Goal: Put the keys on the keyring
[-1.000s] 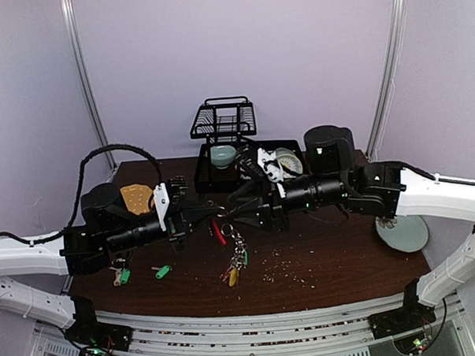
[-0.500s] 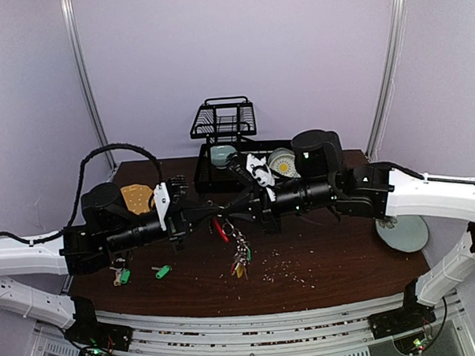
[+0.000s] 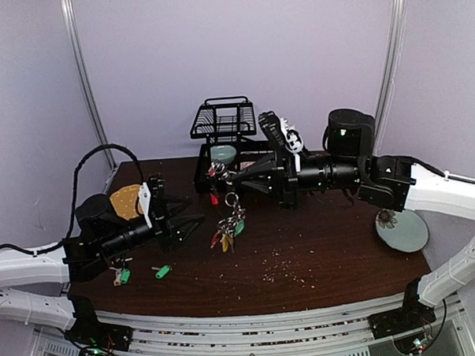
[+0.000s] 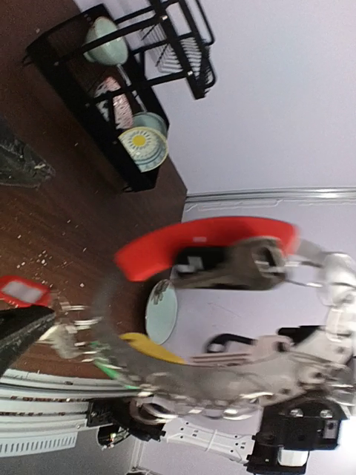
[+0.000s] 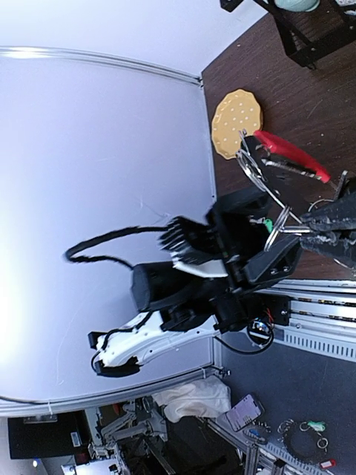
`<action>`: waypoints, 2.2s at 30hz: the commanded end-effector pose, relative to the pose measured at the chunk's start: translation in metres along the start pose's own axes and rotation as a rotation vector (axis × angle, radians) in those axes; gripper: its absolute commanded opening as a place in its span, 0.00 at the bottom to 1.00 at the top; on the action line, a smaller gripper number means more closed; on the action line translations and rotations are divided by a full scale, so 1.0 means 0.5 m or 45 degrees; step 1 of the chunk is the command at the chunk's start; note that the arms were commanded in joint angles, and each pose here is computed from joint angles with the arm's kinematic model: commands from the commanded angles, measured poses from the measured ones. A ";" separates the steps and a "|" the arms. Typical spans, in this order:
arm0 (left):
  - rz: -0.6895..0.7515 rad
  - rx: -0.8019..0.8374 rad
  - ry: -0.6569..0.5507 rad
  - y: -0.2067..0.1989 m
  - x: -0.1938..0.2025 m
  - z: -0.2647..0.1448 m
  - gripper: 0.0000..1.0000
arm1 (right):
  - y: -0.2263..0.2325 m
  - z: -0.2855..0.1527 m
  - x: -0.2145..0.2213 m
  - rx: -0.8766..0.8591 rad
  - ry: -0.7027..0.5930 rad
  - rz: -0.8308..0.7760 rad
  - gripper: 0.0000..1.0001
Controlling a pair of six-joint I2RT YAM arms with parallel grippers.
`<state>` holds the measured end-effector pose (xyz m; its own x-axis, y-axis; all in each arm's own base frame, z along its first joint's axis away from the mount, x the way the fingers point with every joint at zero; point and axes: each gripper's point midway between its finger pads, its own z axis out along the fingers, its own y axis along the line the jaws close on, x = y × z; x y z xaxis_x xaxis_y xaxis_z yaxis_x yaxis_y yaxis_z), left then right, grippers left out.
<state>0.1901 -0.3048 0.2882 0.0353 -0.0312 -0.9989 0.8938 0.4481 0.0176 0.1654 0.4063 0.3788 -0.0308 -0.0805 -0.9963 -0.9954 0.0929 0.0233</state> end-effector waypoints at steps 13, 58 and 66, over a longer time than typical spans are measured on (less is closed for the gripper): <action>-0.059 0.381 -0.249 -0.084 -0.063 0.030 0.62 | 0.059 -0.010 -0.086 -0.225 -0.173 -0.118 0.00; 0.146 -0.538 1.258 0.178 0.222 -0.047 0.00 | -0.182 -0.109 0.183 0.528 0.244 0.153 0.48; -0.097 0.123 1.071 0.002 0.190 0.047 0.00 | -0.184 -0.129 0.174 0.574 0.242 0.154 0.49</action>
<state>0.2414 -0.2795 0.1564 -0.4312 0.7044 -0.5638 0.7999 0.5875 0.1222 0.2465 0.3365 0.2739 -0.2153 -0.2617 -0.9408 -0.8680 0.4928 0.0616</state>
